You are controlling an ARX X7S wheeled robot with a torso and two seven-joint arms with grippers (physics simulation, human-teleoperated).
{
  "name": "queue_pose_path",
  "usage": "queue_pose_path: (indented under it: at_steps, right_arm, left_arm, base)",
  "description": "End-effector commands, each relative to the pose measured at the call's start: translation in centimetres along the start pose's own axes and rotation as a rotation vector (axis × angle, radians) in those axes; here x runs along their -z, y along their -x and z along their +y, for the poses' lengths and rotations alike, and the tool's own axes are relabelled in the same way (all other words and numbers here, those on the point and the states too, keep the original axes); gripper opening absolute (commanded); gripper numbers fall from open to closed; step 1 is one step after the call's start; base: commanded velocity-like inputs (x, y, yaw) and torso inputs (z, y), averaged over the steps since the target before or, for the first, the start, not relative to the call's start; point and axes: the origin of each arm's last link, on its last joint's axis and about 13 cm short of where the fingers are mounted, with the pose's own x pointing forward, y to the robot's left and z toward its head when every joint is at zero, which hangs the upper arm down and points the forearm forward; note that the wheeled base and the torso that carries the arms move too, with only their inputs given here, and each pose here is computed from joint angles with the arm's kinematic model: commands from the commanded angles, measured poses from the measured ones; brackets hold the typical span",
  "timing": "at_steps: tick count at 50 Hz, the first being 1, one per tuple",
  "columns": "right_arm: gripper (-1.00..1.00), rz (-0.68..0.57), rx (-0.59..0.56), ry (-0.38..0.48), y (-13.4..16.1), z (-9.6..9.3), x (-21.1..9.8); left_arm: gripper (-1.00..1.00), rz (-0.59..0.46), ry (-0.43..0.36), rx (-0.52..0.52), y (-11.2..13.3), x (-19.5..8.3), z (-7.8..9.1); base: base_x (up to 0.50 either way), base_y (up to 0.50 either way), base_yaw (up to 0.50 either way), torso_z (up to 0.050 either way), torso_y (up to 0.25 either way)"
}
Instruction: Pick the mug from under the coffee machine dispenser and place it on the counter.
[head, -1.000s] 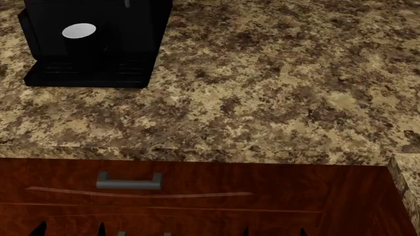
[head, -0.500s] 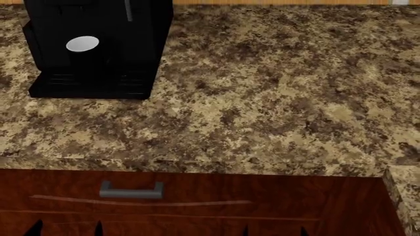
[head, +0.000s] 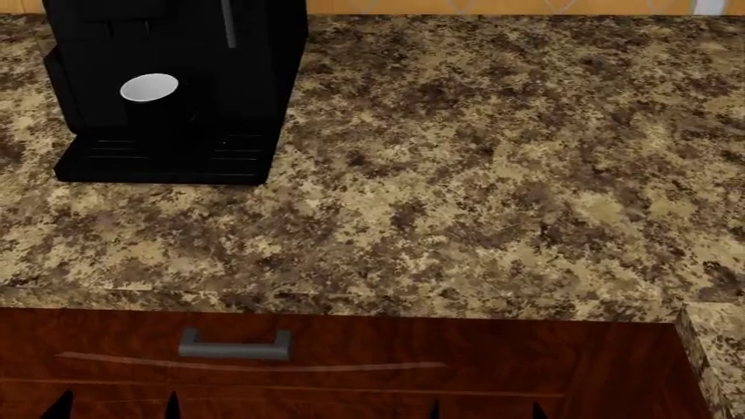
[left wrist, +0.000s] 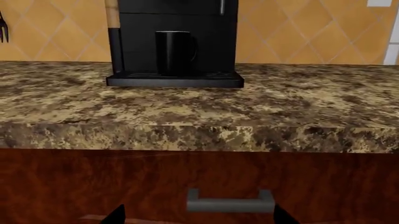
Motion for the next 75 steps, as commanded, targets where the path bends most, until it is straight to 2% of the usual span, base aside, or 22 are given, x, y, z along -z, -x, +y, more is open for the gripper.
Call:
queue_pose_path:
  at_steps: [1, 4, 9, 14, 20, 24, 28, 33, 38, 40, 42, 46, 54, 62, 75]
  right_arm:
    - [1.00, 0.001, 0.000, 0.000, -0.1, 0.0, 0.1]
    - [1.00, -0.002, 0.005, 0.000, -0.1, 0.0, 0.1]
    - [1.00, -0.018, 0.024, 0.029, 0.5, -0.2, -0.6]
    - [1.00, -0.038, 0.031, 0.072, 1.4, -0.1, -3.0]
    - [1.00, -0.059, 0.061, 0.057, 2.0, -0.9, -6.8]
    - [1.00, -0.094, 0.071, 0.080, 2.3, -1.3, -9.4]
    - [1.00, -0.135, 0.081, 0.089, 3.3, -1.7, -11.9]
    - [1.00, -0.194, 0.085, 0.112, 4.5, -1.9, -13.8]
    - [1.00, -0.255, 0.087, 0.107, 5.4, -2.1, -15.4]
    - [1.00, -0.289, 0.012, 0.086, 6.0, -1.9, -16.6]
    - [1.00, -0.303, 0.062, 0.110, 6.5, -2.2, -17.5]
    - [1.00, -0.320, 0.063, 0.122, 7.2, -2.1, -18.4]
    - [1.00, -0.363, 0.058, 0.142, 7.9, -2.0, -19.2]
    - [1.00, -0.400, 0.030, 0.108, 8.5, -2.0, -19.7]
    - [1.00, -0.415, 0.014, 0.106, 8.6, -2.1, -19.7]
  left_arm:
    - [1.00, 0.010, -0.028, -0.006, -0.1, 0.1, -0.1]
    - [1.00, 0.014, 0.003, -0.010, 0.0, 0.0, 0.1]
    - [1.00, 0.025, -0.017, -0.043, 0.6, -1.0, 0.2]
    - [1.00, 0.008, -0.014, -0.073, 1.4, -3.9, 0.3]
    - [1.00, -0.007, 0.011, -0.118, 2.0, -8.4, 0.5]
    - [1.00, -0.041, 0.049, -0.097, 2.6, -10.9, 0.7]
    - [1.00, -0.057, 0.056, -0.088, 3.6, -13.3, 0.9]
    - [1.00, -0.097, 0.054, -0.079, 5.4, -15.7, 1.1]
    - [1.00, -0.136, 0.093, -0.059, 6.9, -18.1, 1.6]
    - [1.00, -0.172, 0.099, -0.066, 7.3, -19.2, 1.8]
    - [1.00, -0.191, 0.102, -0.061, 7.8, -19.9, 1.9]
    - [1.00, -0.223, 0.102, -0.054, 8.9, -20.4, 2.5]
    - [1.00, -0.248, 0.115, -0.065, 9.4, -21.1, 2.6]
    - [1.00, -0.259, 0.132, -0.073, 10.0, -21.8, 2.7]
    - [1.00, -0.266, 0.134, -0.082, 10.1, -21.9, 2.8]
  base:
    - [0.00, 0.00, 0.00, 0.000, 0.000]
    - [0.00, 0.00, 0.00, 0.000, 0.000]
    - [0.00, 0.00, 0.00, 0.000, 0.000]
    - [0.00, 0.00, 0.00, 0.000, 0.000]
    - [0.00, 0.00, 0.00, 0.000, 0.000]
    - [0.00, 0.00, 0.00, 0.000, 0.000]
    - [0.00, 0.00, 0.00, 0.000, 0.000]
    - [0.00, 0.00, 0.00, 0.000, 0.000]
    - [0.00, 0.00, 0.00, 0.000, 0.000]
    - [0.00, 0.00, 0.00, 0.000, 0.000]
    - [0.00, 0.00, 0.00, 0.000, 0.000]
    - [0.00, 0.00, 0.00, 0.000, 0.000]
    - [0.00, 0.00, 0.00, 0.000, 0.000]
    - [0.00, 0.00, 0.00, 0.000, 0.000]
    - [0.15, 0.00, 0.00, 0.000, 0.000]
